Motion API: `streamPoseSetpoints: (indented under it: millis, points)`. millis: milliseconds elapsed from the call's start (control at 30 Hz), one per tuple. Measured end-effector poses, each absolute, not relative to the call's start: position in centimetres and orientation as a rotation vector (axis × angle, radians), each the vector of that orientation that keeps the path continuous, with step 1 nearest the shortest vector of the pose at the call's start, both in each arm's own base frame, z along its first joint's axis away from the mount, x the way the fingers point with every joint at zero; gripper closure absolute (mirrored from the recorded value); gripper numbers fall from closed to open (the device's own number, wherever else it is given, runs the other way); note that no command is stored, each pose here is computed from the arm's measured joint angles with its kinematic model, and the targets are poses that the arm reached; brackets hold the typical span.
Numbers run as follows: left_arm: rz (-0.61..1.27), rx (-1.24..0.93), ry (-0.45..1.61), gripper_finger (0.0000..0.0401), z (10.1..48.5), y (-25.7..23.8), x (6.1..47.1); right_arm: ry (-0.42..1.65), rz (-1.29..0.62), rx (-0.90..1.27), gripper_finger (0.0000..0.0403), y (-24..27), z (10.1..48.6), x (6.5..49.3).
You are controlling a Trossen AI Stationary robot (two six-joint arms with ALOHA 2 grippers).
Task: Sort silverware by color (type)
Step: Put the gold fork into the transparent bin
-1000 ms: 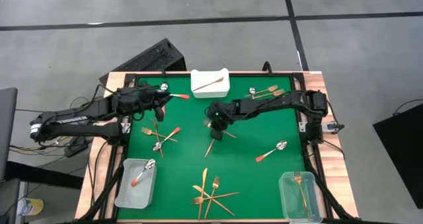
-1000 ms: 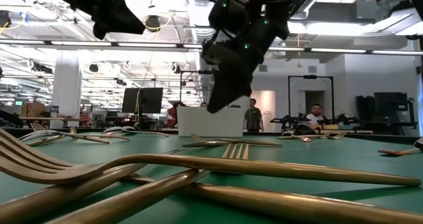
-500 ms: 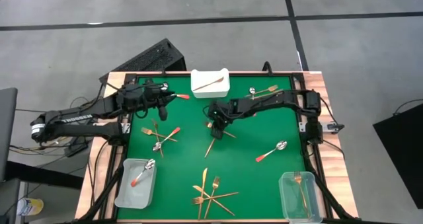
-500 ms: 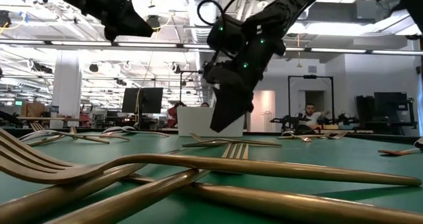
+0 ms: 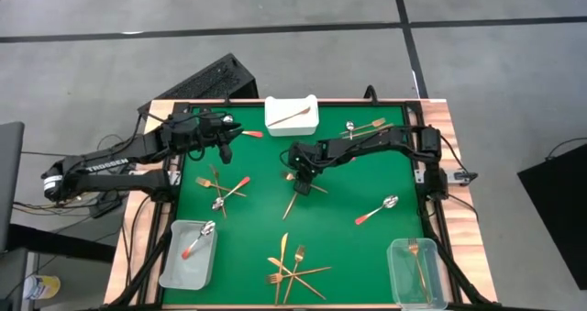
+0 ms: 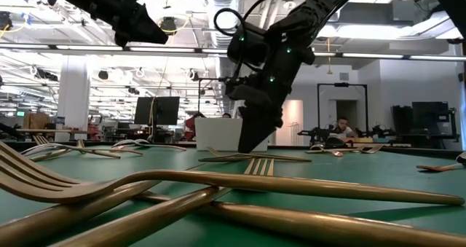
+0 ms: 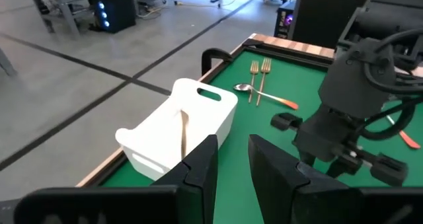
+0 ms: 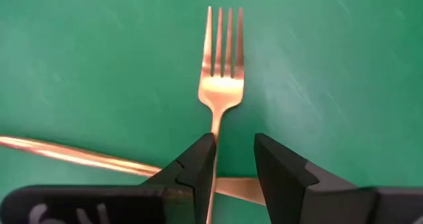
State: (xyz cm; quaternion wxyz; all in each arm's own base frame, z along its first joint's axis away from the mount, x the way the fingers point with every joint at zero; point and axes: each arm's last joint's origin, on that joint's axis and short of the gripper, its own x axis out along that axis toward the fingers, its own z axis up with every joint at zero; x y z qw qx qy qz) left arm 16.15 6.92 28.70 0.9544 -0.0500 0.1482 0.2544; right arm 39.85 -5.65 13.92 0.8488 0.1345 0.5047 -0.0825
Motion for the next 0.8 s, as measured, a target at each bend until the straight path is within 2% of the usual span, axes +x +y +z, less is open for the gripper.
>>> streamPoseSetpoints:
  millis: [233, 533, 800]
  points:
    - [0.541, -0.182, 0.279, 0.0329, 28.7, 6.9, 16.1, 1.066, -0.186, 0.285, 0.0271, -5.2, 13.6, 40.0]
    - [0.548, -0.267, 0.291, 0.0329, 28.4, 6.8, 16.1, 0.957, -0.238, 0.283, 0.0271, -6.7, 17.4, 39.2]
    - [0.518, -0.311, 0.287, 0.0329, 28.4, 6.2, 16.3, 1.044, -0.201, 0.252, 0.0271, -5.5, 16.5, 38.9]
